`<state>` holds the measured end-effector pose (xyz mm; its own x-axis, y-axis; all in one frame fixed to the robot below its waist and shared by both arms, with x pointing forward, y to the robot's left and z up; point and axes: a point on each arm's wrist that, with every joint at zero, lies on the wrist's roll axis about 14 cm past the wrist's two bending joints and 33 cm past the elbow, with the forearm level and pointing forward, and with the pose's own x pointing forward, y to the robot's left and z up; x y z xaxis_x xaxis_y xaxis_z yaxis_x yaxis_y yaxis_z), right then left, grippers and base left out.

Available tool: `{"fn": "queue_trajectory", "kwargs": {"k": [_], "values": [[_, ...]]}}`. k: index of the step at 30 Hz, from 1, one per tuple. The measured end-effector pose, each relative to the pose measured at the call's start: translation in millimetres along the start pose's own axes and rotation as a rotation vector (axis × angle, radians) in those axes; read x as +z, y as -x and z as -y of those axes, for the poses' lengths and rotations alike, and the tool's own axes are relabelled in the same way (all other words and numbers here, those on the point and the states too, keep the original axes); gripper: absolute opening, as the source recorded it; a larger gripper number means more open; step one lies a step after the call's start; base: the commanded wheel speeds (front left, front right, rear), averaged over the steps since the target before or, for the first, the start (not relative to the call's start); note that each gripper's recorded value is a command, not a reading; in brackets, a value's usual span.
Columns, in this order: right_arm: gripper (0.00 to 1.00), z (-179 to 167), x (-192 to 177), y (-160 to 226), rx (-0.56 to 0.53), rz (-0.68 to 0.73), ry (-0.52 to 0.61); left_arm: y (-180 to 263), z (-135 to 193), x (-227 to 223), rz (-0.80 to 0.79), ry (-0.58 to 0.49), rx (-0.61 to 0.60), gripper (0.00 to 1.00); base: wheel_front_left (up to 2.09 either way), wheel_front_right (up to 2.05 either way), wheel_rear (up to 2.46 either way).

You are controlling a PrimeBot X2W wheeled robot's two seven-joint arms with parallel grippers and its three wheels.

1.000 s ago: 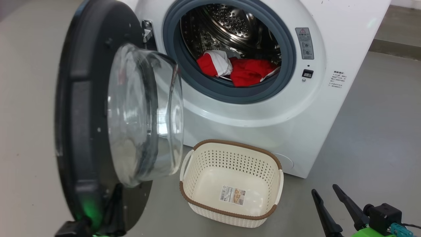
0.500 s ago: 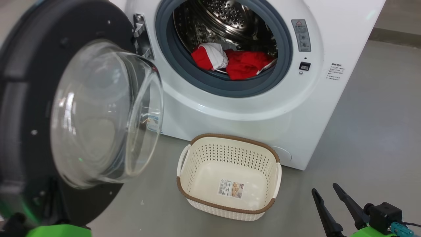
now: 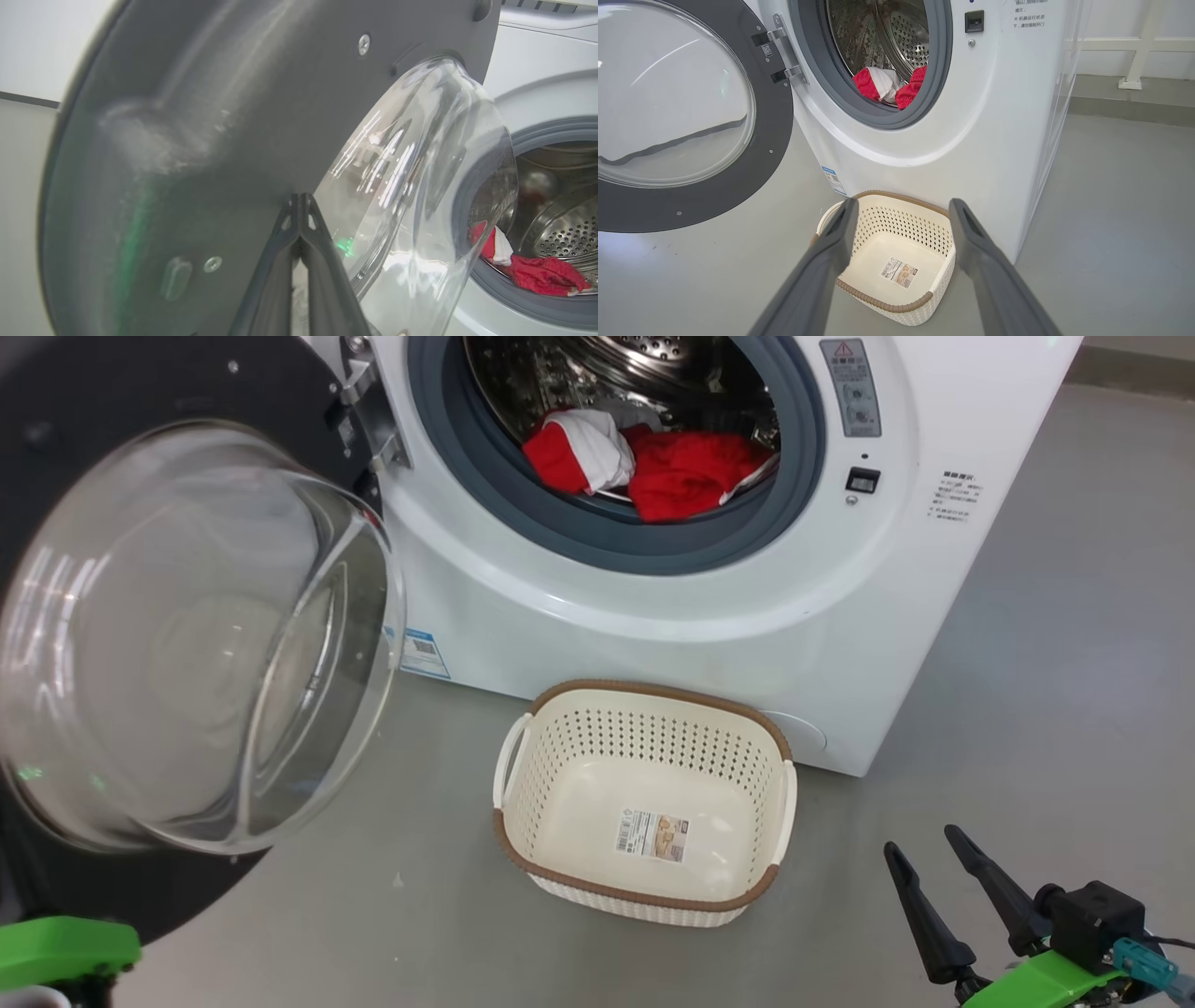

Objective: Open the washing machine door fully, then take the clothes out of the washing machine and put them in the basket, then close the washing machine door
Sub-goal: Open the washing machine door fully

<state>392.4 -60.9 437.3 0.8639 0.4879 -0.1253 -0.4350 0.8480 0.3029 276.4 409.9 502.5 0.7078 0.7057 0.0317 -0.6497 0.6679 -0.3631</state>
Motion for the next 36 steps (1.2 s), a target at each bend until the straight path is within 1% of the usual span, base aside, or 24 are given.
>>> {"fn": "queue_trajectory", "kwargs": {"k": [11, 15, 24, 31, 36], "values": [[1.00, 10, -6, -5, -0.012, -0.017, -0.007, -25, -14, 8, 0.020, -0.096, 0.049, 0.00, 0.00, 0.00, 0.00], [1.00, 15, -2, -12, -0.010, -0.005, 0.001, -34, -19, 7, 0.016, -0.096, 0.080, 0.00, 0.00, 0.00, 0.00], [1.00, 24, -8, -21, -0.018, -0.016, -0.010, -54, -28, 6, 0.017, -0.123, 0.139, 0.00, 0.00, 0.00, 0.00], [1.00, 31, -13, -21, -0.032, -0.029, -0.017, -66, -35, 6, 0.010, -0.139, 0.160, 0.00, 0.00, 0.00, 0.00], [1.00, 32, -12, -20, -0.036, -0.026, -0.016, -68, -33, 4, 0.007, -0.124, 0.160, 0.00, 0.00, 0.00, 0.00]]}}
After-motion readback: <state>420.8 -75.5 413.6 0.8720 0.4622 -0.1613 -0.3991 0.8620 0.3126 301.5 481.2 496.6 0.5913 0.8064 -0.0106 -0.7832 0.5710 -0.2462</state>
